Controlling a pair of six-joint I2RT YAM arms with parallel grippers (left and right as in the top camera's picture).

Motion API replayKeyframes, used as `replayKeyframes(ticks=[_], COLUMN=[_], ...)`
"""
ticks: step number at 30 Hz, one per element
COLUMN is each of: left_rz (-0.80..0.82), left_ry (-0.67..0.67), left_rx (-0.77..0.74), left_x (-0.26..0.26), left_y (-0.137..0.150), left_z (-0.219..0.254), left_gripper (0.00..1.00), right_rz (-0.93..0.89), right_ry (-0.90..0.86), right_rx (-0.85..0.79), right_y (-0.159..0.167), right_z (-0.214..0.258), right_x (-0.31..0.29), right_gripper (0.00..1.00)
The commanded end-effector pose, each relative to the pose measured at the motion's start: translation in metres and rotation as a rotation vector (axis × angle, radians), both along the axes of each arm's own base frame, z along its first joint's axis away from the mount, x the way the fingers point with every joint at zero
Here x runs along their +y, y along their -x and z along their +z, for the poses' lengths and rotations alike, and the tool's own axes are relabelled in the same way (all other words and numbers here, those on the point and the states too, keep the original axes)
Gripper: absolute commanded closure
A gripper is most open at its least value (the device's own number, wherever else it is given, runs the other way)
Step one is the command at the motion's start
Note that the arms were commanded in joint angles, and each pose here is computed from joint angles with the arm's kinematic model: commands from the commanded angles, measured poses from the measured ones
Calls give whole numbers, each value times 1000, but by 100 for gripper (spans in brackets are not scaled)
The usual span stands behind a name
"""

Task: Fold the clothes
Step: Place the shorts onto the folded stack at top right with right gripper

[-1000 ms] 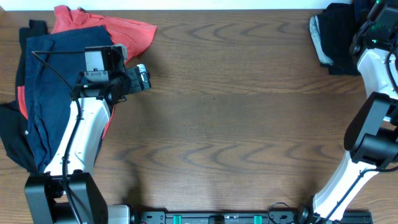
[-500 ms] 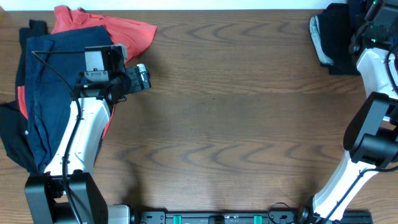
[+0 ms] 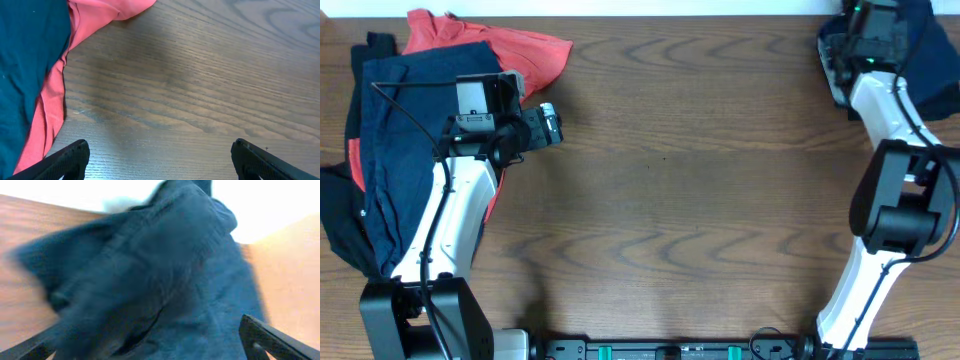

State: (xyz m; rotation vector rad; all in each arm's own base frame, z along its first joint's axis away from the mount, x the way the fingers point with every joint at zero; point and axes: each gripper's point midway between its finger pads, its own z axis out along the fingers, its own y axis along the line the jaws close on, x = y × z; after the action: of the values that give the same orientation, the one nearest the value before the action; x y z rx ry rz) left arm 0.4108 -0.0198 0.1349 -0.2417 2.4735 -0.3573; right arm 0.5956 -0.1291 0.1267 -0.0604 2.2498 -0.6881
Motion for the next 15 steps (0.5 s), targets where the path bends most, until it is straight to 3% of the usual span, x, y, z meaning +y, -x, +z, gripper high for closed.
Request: replayKeyframes(ticks=[1, 7, 15], left_rz=[5, 5, 5], left_ry=[-15, -15, -15], left_rx=[18, 20, 24], left_x=[4, 4, 4], left_y=[0, 1, 1], left_z=[-7, -8, -9], left_gripper=[8, 8, 8], right_rz=[46, 100, 35], right_ry=[-46, -153, -378], right_rx=[-63, -115, -334], right_y=[-5, 4, -10], right_z=[36, 71, 108], right_x=[48, 105, 68], right_gripper=[1, 1, 1])
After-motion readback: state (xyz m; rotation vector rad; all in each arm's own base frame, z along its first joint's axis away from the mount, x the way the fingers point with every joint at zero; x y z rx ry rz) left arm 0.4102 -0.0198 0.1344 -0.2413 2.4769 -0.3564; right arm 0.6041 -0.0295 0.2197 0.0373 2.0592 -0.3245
